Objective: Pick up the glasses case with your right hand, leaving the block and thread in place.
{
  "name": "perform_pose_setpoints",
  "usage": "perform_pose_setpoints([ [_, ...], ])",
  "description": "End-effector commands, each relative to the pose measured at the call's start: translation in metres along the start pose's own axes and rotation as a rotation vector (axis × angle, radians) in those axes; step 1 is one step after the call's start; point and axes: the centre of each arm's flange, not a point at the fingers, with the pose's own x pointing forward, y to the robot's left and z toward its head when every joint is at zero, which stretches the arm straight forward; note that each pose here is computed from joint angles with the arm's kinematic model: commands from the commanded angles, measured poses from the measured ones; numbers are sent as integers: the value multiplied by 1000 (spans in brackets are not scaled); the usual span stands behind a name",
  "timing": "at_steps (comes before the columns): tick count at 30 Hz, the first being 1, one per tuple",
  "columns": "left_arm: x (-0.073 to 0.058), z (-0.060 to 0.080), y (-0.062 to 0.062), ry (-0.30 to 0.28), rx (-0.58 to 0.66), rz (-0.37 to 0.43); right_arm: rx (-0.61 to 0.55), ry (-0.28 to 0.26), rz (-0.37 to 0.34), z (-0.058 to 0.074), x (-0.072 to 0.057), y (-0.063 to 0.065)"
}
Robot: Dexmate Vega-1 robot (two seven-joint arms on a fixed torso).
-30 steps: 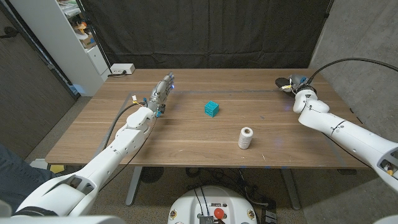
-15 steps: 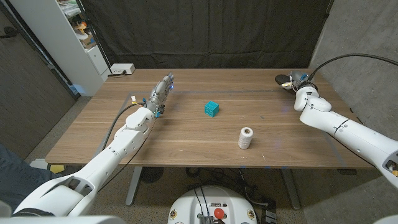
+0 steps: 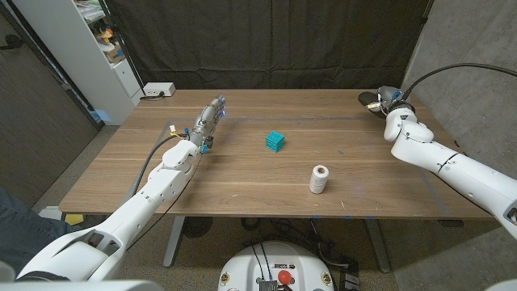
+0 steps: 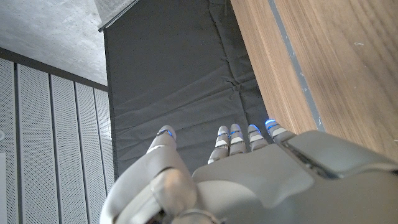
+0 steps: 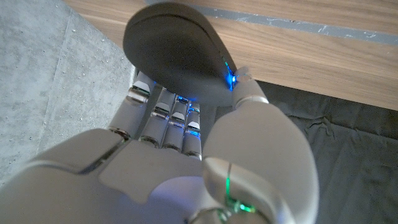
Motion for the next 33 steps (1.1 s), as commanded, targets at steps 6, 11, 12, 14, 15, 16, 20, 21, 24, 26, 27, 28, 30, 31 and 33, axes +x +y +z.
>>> perform_pose_setpoints([
  [6,-1,0,3,-7,-3,-2,1,-19,-42,7,-6,-24],
  [11,-1,1,4,-6,-1,-3,5,-22,-51,9,-7,-29],
  [12,-1,1,4,-6,-1,-4,6,-22,-54,9,-7,-30],
  [14,-1,2,4,-7,0,-4,6,-21,-56,9,-8,-32],
  [15,-1,2,4,-8,1,-5,7,-23,-58,9,-8,-33],
  [16,-1,2,4,-8,1,-5,5,-23,-60,9,-8,-33],
  [20,-1,3,4,-8,2,-8,5,-21,-65,9,-9,-37],
  [21,-1,3,4,-8,2,-8,6,-22,-66,9,-10,-38],
  [24,-1,3,4,-7,2,-9,4,-19,-72,8,-11,-40],
  [26,-1,3,4,-6,3,-10,5,-21,-74,8,-12,-42],
  [27,-1,3,3,-6,3,-11,4,-21,-75,8,-13,-42],
  [28,-1,3,3,-6,3,-12,4,-21,-74,8,-13,-43],
  [30,-1,3,3,-8,5,-13,3,-20,-74,7,-14,-43],
  [31,-1,4,3,-9,5,-14,2,-17,-74,7,-14,-44],
  [33,-1,4,3,-10,4,-13,3,-18,-74,6,-15,-44],
])
